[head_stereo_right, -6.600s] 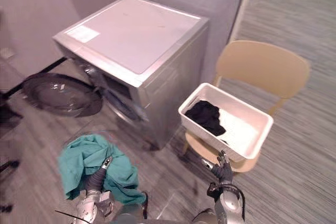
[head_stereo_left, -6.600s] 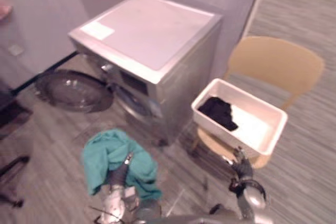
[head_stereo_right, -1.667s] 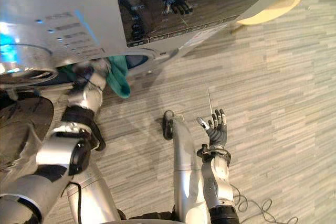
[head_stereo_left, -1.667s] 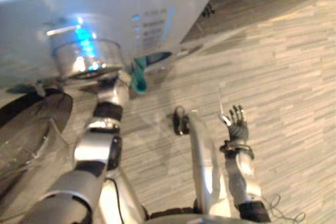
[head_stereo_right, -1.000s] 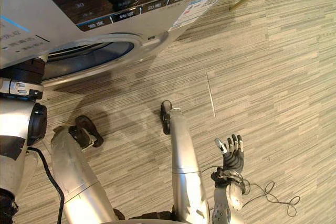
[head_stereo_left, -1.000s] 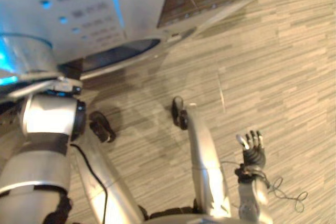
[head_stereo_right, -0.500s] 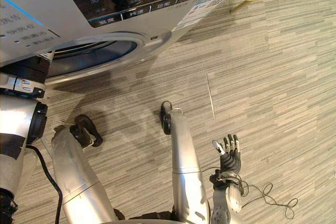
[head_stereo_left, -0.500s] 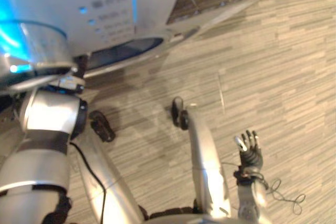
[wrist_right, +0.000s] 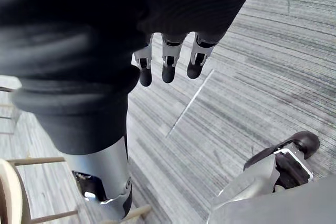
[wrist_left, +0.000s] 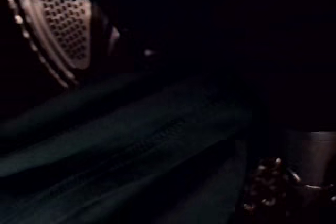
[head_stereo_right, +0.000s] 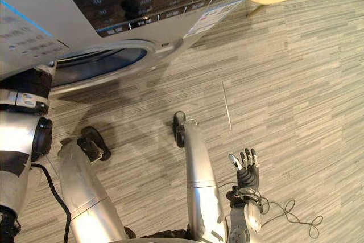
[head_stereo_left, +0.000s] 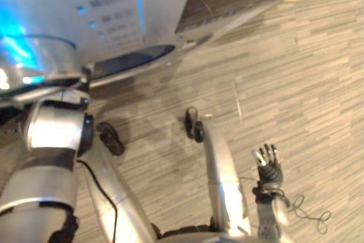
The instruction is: Pick up the laundry basket with both hands and put the clothes into the washing machine.
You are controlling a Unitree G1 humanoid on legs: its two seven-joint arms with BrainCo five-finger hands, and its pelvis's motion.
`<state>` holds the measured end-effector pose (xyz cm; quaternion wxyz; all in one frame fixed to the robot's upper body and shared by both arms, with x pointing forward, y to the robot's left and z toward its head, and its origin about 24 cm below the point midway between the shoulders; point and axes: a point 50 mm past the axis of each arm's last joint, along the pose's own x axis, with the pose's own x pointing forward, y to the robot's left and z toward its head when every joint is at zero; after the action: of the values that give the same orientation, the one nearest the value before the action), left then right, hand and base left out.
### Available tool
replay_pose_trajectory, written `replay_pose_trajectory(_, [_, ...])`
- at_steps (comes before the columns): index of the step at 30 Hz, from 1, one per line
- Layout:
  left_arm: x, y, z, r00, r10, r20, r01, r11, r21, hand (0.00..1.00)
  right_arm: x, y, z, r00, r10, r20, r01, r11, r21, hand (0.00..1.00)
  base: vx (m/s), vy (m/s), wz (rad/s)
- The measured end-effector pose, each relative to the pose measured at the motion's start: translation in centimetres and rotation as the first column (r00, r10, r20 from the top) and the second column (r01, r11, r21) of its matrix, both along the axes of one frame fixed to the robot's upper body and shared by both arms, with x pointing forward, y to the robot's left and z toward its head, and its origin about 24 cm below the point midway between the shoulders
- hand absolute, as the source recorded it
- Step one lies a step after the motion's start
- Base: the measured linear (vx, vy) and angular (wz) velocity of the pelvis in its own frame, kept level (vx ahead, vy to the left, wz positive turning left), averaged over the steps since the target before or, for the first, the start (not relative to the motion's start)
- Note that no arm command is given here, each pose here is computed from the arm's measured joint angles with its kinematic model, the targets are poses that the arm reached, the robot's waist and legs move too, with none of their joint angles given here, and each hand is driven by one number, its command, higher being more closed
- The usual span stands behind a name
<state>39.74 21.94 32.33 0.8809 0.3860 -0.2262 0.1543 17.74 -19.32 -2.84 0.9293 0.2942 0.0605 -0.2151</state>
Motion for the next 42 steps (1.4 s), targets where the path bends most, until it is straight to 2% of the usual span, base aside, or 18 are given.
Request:
replay_pose_trajectory(4, [0.5, 1.0, -2.9, 0.991, -0.015, -0.133, 0.009, 0.999, -0.046, 0.00, 0.1, 0.1, 0.1, 1.000, 0.021, 0.004, -0.021, 1.000, 0.002, 0.00, 0.01, -0.012, -0.05])
replay_pose_trajectory(9, [0.9, 0.8, -5.5, 0.979, -0.001, -0.203, -0.010, 0.999, -0.051, 0.00, 0.4, -0.4, 0.9, 0.999, 0.034, 0.033, -0.033, 0.999, -0.026, 0.00, 0.01, -0.006, -0.03])
replay_pose_trajectory(15, [1.0, 0.9, -6.1, 0.970, -0.021, -0.241, 0.002, 0.997, -0.080, 0.00, 0.5, -0.4, 1.5, 0.998, 0.034, 0.059, -0.032, 0.999, -0.034, 0.00, 0.00, 0.000, 0.00])
replay_pose_trajectory(19, [0.7, 2.0, -5.7, 0.979, -0.017, -0.204, -0.020, 0.984, -0.178, 0.00, 0.5, -0.4, 1.5, 0.998, 0.034, 0.058, -0.032, 0.999, -0.034, 0.00, 0.00, 0.000, 0.00])
replay_pose_trajectory(22, [0.3, 3.0, -4.9, 0.993, 0.001, -0.117, -0.039, 0.946, -0.322, 0.00, 0.5, -0.4, 1.5, 0.998, 0.033, 0.057, -0.032, 0.999, -0.032, 0.00, 0.00, 0.000, 0.00])
replay_pose_trajectory(26, [-0.3, 3.2, -2.4, 1.000, 0.019, 0.019, -0.008, 0.901, -0.434, 0.00, 0.5, -0.4, 1.4, 0.998, 0.032, 0.056, -0.030, 0.999, -0.032, 0.00, 0.00, 0.000, 0.00])
replay_pose_trajectory(29, [-0.7, 2.7, -0.9, 0.995, 0.043, 0.089, -0.003, 0.913, -0.408, 0.00, 0.5, -0.4, 1.4, 0.998, 0.026, 0.055, -0.025, 0.999, -0.031, 0.00, 0.00, 0.000, 0.00])
replay_pose_trajectory(30, [-0.9, 2.4, -0.3, 0.992, 0.063, 0.108, -0.020, 0.932, -0.361, 0.00, 0.5, -0.5, 1.4, 0.998, 0.026, 0.055, -0.024, 0.999, -0.031, 0.00, -0.01, -0.010, 0.04])
replay_pose_trajectory(31, [-0.9, 1.9, -0.1, 0.990, 0.089, 0.109, -0.056, 0.959, -0.278, 0.00, 0.5, -0.5, 1.4, 0.998, 0.024, 0.056, -0.022, 0.999, -0.032, 0.00, -0.01, -0.011, 0.04])
replay_pose_trajectory(32, [-0.9, 1.8, -0.1, 0.989, 0.095, 0.110, -0.064, 0.964, -0.257, 0.00, 0.5, -0.5, 1.4, 0.998, 0.023, 0.057, -0.022, 0.999, -0.032, 0.00, -0.02, -0.010, 0.04])
replay_pose_trajectory(33, [-1.0, 1.6, 0.2, 0.981, 0.153, 0.116, -0.141, 0.984, -0.107, 0.00, 0.5, -0.5, 1.4, 0.998, 0.025, 0.062, -0.022, 0.999, -0.034, 0.00, 0.00, 0.000, 0.00])
replay_pose_trajectory(35, [-1.1, 1.4, 0.4, 0.974, 0.192, 0.120, -0.196, 0.981, 0.019, 0.00, 0.5, -0.5, 1.4, 0.998, 0.025, 0.061, -0.023, 0.999, -0.032, 0.00, 0.00, 0.000, 0.00])
replay_pose_trajectory(40, [-0.9, 1.4, -0.1, 0.983, 0.169, 0.077, -0.172, 0.985, 0.026, 0.00, 0.4, -0.5, 1.3, 0.998, 0.019, 0.061, -0.018, 1.000, -0.016, 0.00, 0.00, -0.009, 0.02])
replay_pose_trajectory(42, [-0.8, 1.8, -0.7, 0.985, 0.162, 0.067, -0.157, 0.985, -0.066, 0.00, 0.4, -0.5, 1.3, 0.998, 0.022, 0.058, -0.021, 1.000, -0.015, 0.00, 0.00, -0.007, 0.02])
